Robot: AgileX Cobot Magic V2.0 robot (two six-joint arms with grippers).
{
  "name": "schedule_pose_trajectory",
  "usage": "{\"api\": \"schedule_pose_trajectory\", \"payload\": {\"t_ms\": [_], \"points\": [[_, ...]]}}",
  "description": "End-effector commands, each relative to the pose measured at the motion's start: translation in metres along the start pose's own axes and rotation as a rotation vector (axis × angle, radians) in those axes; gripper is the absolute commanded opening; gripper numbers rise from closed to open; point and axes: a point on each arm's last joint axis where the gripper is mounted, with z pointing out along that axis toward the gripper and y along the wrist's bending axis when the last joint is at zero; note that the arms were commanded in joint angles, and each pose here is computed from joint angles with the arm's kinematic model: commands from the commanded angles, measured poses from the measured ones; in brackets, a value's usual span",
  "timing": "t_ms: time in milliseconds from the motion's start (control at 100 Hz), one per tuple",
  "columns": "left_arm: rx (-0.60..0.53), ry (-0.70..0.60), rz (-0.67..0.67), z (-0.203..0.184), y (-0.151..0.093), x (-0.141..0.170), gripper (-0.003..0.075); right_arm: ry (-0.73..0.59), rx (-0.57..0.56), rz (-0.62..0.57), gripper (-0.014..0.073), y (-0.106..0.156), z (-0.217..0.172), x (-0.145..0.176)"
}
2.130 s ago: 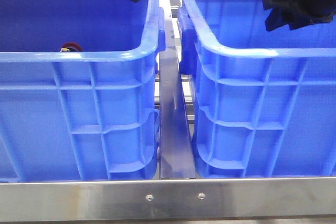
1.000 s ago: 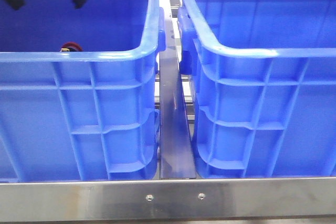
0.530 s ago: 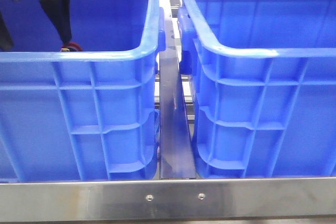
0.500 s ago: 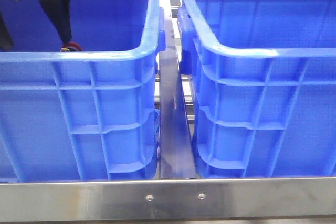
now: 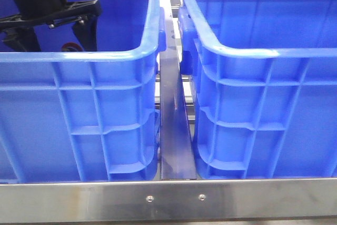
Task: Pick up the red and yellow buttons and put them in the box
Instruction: 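Grasp a red-capped button with the left gripper and lift it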
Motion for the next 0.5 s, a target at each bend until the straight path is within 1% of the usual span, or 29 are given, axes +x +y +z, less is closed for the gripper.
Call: {"api": "schedule_pose_trajectory", "payload": {"t_ms": [0, 60, 100, 130, 250, 320, 390, 490], "points": [[0.035, -0.103, 0.006, -0.0309, -0.0059, -0.0065, 0.0603, -0.072, 0.02, -0.01, 0.0421, 0.0008, -0.0142, -0.0188], [0.031, -0.103, 0.008, -0.0318, -0.0057, -0.0068, 0.0561, -0.072, 0.02, -0.01, 0.0421, 0.0008, -0.0142, -0.0188], [0.028, -0.103, 0.01, -0.0318, -0.0054, -0.0068, 0.0509, -0.072, 0.02, -0.01, 0.0421, 0.0008, -0.0142, -0.0188], [0.023, -0.102, 0.012, -0.0318, -0.005, -0.0067, 0.0465, -0.072, 0.02, -0.01, 0.0421, 0.0008, -0.0142, -0.0188], [0.02, -0.092, 0.013, -0.0317, -0.0047, -0.0058, 0.0241, -0.072, 0.02, -0.01, 0.0421, 0.0008, -0.0142, -0.0188], [0.02, -0.092, 0.019, -0.0317, -0.0047, -0.0058, 0.014, -0.072, 0.02, -0.01, 0.0421, 0.0008, -0.0142, -0.0188], [0.017, -0.088, 0.052, -0.0317, -0.0046, -0.0054, 0.0067, -0.072, 0.02, -0.01, 0.0421, 0.0008, -0.0142, -0.0188], [0.018, -0.091, 0.06, -0.0345, -0.0048, -0.0047, 0.0013, -0.072, 0.02, -0.01, 0.0421, 0.0008, -0.0142, -0.0188]]}}
